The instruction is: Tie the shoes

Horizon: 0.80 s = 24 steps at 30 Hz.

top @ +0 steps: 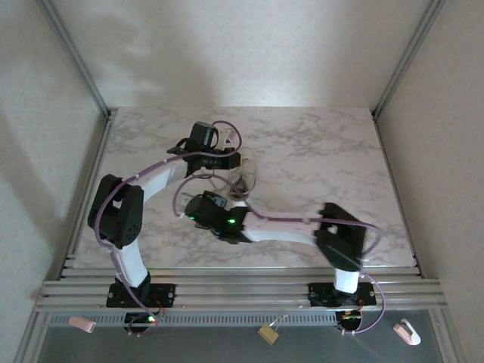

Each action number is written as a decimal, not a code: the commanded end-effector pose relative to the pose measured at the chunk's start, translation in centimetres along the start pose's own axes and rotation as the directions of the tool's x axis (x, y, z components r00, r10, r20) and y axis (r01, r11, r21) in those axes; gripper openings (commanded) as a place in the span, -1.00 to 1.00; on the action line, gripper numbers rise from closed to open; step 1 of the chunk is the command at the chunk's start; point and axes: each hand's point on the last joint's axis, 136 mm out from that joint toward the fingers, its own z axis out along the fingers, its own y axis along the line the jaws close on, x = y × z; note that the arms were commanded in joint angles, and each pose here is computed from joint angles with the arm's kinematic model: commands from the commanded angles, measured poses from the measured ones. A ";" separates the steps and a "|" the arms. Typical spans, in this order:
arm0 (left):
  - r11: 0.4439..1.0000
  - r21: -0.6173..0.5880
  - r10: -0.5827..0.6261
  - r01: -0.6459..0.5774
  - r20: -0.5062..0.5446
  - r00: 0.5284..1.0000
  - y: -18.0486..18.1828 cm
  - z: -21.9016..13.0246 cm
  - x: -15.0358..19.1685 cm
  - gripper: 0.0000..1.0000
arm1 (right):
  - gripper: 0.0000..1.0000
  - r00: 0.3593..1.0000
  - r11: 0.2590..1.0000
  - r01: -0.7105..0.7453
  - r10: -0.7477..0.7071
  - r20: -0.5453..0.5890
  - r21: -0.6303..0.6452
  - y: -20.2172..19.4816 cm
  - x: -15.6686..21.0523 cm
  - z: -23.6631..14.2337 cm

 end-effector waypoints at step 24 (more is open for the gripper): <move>0.995 0.065 0.044 -0.079 0.425 0.904 -1.6 -5.2 3.3 -1.00 | 0.02 0.320 0.265 -0.939 0.905 -0.279 -0.219 -17.0 8.4 1.5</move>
